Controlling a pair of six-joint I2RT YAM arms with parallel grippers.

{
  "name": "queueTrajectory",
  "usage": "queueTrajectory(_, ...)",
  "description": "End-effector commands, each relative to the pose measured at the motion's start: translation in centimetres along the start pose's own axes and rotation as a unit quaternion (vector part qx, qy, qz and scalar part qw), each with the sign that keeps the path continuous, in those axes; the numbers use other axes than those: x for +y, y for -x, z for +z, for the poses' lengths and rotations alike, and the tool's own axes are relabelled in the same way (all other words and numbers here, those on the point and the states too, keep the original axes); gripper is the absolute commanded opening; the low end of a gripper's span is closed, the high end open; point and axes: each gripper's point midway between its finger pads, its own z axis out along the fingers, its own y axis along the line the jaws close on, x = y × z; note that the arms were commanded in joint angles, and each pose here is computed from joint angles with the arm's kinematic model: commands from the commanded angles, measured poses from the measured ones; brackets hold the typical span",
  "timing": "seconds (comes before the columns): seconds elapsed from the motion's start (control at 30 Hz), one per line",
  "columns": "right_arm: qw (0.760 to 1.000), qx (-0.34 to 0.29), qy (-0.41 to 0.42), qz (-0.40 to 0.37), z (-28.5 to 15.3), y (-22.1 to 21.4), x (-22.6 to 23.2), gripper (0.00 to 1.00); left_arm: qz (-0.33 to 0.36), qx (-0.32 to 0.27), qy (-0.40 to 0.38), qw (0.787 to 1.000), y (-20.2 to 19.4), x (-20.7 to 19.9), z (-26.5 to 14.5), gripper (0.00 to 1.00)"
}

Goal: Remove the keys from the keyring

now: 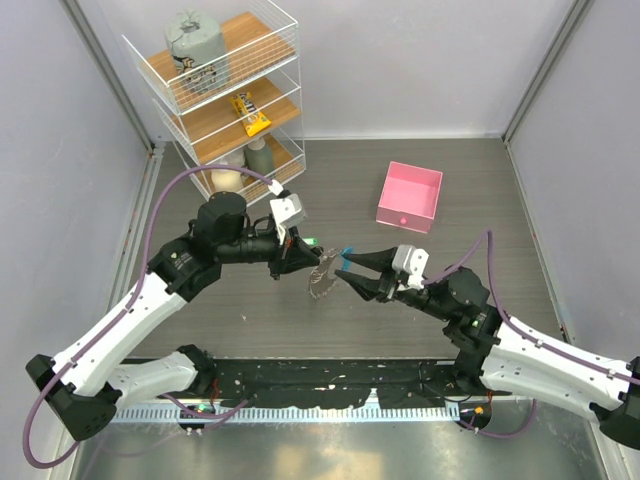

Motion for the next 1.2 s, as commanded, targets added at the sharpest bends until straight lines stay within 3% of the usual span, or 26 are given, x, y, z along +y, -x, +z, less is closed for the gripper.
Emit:
queueTrajectory(0.0, 0.999, -0.046, 0.018, -0.008, 1.5, 2.8, 0.1, 0.42, 0.026, -0.047, -0.013, 0.998, 2.6, -0.9, -0.6, 0.0)
queueTrajectory(0.67, 0.999, -0.037, 0.034, -0.017, 3.2, 2.3, 0.4, 0.32, 0.022, -0.054, -0.027, 0.998, 2.9, -1.5, -0.7, 0.0)
queueTrajectory(0.73, 0.999, -0.035, 0.039, -0.016, 3.3, 2.2, 0.5, 0.24, 0.022, -0.053, -0.027, 0.998, 2.8, -1.5, -0.7, 0.0)
queueTrajectory(0.87, 0.998, -0.037, 0.04, -0.019, 3.3, 2.4, 0.5, 0.19, 0.024, -0.055, -0.025, 0.998, 2.9, -1.6, -0.9, 0.0)
queueTrajectory(1.0, 0.998, -0.034, 0.047, -0.024, 3.3, 2.6, 0.8, 0.05, 0.023, -0.052, -0.026, 0.998, 2.7, -1.5, -0.8, 0.0)
queueTrajectory(1.17, 0.997, -0.025, 0.072, -0.015, 3.1, 3.1, 1.5, 0.05, 0.022, -0.05, -0.025, 0.998, 2.6, -1.4, -0.7, 0.0)
